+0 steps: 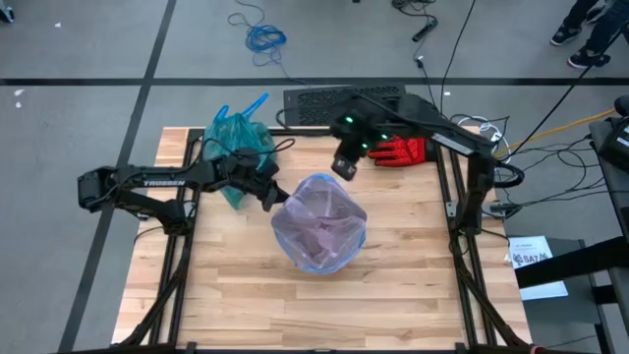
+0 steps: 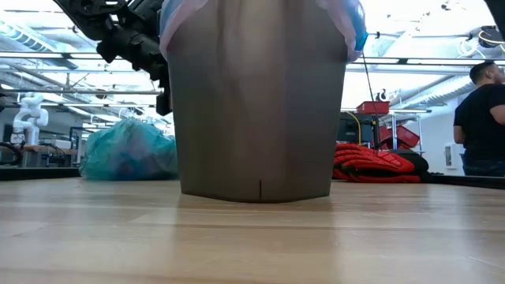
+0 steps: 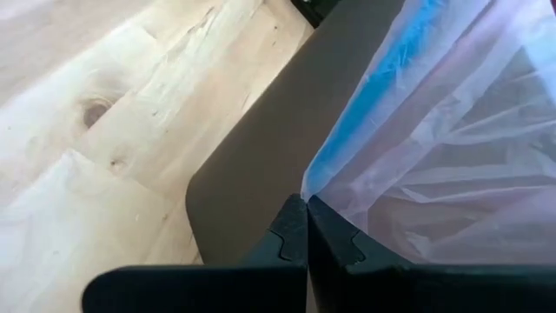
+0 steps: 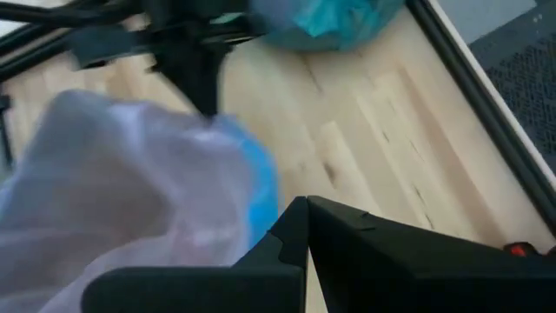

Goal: Place trash/remove bag and relplace
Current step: Insert the new pink trash bag into the trash bin

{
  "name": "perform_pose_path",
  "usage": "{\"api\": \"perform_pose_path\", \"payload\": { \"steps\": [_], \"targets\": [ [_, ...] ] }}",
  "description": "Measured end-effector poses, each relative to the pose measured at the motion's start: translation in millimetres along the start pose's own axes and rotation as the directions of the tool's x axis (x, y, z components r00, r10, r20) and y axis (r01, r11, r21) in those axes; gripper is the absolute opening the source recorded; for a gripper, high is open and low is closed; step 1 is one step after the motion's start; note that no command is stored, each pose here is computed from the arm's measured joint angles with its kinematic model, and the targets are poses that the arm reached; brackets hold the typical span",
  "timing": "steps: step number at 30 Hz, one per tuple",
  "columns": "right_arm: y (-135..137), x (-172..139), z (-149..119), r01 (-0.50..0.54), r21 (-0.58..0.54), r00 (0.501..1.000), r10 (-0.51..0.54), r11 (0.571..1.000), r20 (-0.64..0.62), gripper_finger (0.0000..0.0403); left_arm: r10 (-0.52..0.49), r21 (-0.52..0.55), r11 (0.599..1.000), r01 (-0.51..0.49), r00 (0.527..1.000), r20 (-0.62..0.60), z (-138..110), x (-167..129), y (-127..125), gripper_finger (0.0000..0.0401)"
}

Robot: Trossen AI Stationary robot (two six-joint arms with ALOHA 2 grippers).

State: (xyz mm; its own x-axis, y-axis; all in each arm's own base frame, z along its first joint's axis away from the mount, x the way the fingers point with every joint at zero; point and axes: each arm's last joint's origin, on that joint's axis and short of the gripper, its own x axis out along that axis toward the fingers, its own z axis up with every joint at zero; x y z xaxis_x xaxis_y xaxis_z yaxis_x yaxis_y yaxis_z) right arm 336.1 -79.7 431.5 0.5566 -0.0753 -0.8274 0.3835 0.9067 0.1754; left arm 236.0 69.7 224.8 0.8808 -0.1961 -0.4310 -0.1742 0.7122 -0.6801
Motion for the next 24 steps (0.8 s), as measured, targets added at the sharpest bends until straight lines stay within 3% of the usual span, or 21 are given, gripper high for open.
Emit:
{"api": "perform_pose_path", "payload": {
  "steps": [4,16,24],
  "targets": [
    [15,-23,-15,0.02,-0.013,1.0,-0.02,1.0,0.006,0.0,0.007,-0.001,1.0,-0.007,1.0,0.01,1,-2,1,0.0],
    [41,-45,-31,0.069,-0.06,0.996,-0.066,0.996,0.06,0.0,-0.036,-0.023,0.999,0.036,0.999,-0.011,5,-5,4,0.001],
    [42,-79,-37,0.036,-0.092,0.979,-0.016,0.995,0.203,0.0,-0.082,0.059,0.995,0.076,0.991,0.107,36,-26,-12,0.002]
  ]
}}
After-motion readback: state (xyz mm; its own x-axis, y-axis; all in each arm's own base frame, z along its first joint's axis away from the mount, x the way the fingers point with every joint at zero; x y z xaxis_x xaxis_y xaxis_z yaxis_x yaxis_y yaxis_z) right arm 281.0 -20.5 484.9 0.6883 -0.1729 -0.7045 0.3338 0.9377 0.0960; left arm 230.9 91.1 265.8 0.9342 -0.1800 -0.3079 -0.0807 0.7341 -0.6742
